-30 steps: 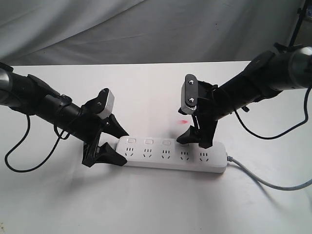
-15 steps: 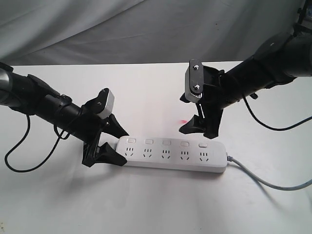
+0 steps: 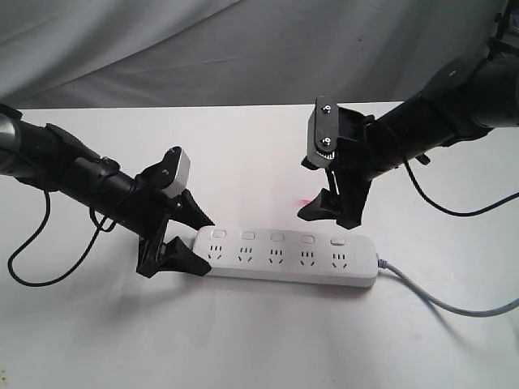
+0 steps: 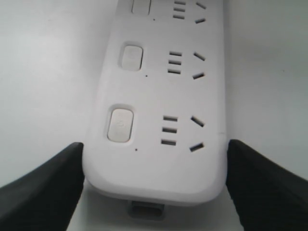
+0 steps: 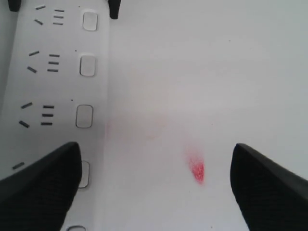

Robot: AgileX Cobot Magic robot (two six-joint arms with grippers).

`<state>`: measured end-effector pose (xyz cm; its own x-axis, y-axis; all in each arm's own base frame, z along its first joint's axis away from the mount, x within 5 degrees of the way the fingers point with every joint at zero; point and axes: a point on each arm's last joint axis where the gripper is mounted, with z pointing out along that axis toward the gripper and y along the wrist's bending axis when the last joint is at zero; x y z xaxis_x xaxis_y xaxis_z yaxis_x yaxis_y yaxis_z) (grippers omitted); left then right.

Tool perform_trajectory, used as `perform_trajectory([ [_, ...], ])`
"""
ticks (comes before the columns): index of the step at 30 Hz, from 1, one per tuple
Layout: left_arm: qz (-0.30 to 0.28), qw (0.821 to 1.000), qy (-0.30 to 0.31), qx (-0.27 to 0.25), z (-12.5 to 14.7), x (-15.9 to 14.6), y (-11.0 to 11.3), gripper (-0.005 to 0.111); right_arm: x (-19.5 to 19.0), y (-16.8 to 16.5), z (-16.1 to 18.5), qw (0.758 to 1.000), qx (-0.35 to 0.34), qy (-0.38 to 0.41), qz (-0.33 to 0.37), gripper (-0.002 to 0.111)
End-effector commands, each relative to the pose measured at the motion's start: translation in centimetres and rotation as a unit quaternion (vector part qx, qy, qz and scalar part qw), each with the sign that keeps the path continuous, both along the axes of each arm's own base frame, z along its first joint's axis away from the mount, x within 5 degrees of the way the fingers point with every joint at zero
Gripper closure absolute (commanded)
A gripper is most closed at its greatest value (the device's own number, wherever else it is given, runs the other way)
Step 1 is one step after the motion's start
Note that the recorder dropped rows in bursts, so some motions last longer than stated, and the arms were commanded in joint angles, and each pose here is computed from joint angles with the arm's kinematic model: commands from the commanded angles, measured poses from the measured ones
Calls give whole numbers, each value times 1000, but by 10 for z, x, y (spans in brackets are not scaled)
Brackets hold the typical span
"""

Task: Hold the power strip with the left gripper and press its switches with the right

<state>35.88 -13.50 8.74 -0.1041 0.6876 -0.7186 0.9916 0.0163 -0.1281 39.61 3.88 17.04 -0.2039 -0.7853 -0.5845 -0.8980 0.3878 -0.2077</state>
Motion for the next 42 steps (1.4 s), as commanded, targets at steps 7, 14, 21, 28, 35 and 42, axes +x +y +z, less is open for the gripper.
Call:
perform_trajectory([
  [7,5,1000,-12,7,1,3,-1,104,-4,-19,0,1000,-17,11,-8,31],
  [14,5,1000,-12,7,1,3,-1,104,-9,-26,-12,999,-28,-6,-24,31],
  [21,5,1000,-12,7,1,3,-1,104,-11,-27,-12,1000,-21,7,-21,31],
  [28,5,1000,-12,7,1,3,-1,104,-14,-35,-14,999,-8,20,-26,31],
  [35,5,1000,-12,7,1,3,-1,104,-15,-36,-13,999,-4,24,-22,31],
  [42,5,1000,-12,7,1,3,-1,104,-15,-35,-28,999,-2,44,-18,31],
])
